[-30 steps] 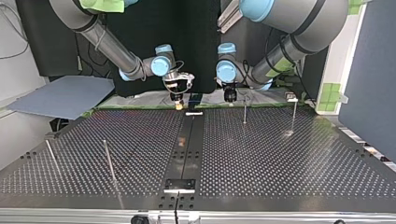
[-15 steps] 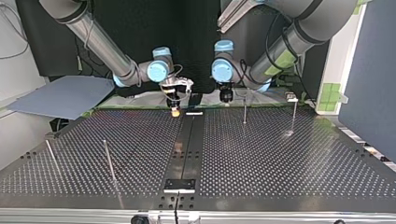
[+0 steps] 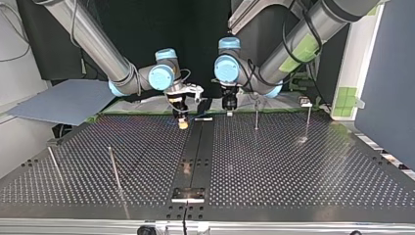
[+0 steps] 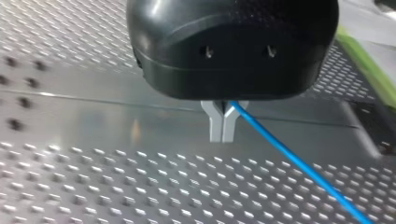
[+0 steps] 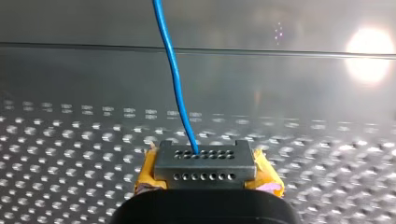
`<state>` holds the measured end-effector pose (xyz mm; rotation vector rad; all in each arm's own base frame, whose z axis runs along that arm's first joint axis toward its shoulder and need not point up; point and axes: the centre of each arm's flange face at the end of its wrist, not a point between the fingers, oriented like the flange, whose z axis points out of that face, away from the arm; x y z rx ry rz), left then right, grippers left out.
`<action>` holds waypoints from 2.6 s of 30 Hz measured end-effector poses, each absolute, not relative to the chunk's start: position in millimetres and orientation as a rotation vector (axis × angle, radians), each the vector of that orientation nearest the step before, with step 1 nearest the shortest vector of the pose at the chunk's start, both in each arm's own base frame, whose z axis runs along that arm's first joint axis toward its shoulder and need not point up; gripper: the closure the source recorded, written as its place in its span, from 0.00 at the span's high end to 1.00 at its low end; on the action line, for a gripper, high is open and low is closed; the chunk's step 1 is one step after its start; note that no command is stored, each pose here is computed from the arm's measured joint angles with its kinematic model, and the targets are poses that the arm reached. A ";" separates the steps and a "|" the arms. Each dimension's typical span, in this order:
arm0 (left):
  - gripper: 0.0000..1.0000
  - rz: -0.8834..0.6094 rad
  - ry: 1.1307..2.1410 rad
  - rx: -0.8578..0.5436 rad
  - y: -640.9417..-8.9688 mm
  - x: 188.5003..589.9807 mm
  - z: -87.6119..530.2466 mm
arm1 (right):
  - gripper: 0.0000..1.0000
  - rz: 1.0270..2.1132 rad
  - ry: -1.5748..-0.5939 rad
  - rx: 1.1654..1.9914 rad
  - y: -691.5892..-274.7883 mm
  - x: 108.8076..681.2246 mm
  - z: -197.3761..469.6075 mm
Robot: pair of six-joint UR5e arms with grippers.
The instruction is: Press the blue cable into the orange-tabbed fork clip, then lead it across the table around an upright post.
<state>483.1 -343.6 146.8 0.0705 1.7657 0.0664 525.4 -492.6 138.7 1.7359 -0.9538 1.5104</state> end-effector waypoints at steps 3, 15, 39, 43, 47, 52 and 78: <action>0.00 0.036 1.742 0.054 -347.5 480.4 164.2 | 0.00 1.520 -0.952 1.727 -490.9 524.5 158.3; 0.00 -0.019 1.654 0.008 -348.0 473.8 236.0 | 0.00 1.593 -0.916 1.640 -485.9 519.6 239.6; 0.00 -0.099 1.476 -0.047 -354.1 471.2 391.1 | 0.00 1.729 -0.841 1.407 -474.4 488.7 398.2; 0.00 -0.106 1.466 -0.046 -357.4 472.9 401.2 | 0.00 1.724 -0.846 1.394 -476.0 484.0 407.5; 0.00 -0.126 1.452 -0.036 -362.7 474.7 415.3 | 0.00 1.715 -0.860 1.370 -476.7 475.8 418.9; 0.00 -0.150 1.438 -0.021 -368.8 476.2 431.7 | 0.00 1.697 -0.881 1.343 -479.9 461.6 432.3; 0.00 -0.246 1.412 0.020 -410.8 490.5 495.0 | 0.00 1.628 -0.939 1.250 -516.6 401.2 459.1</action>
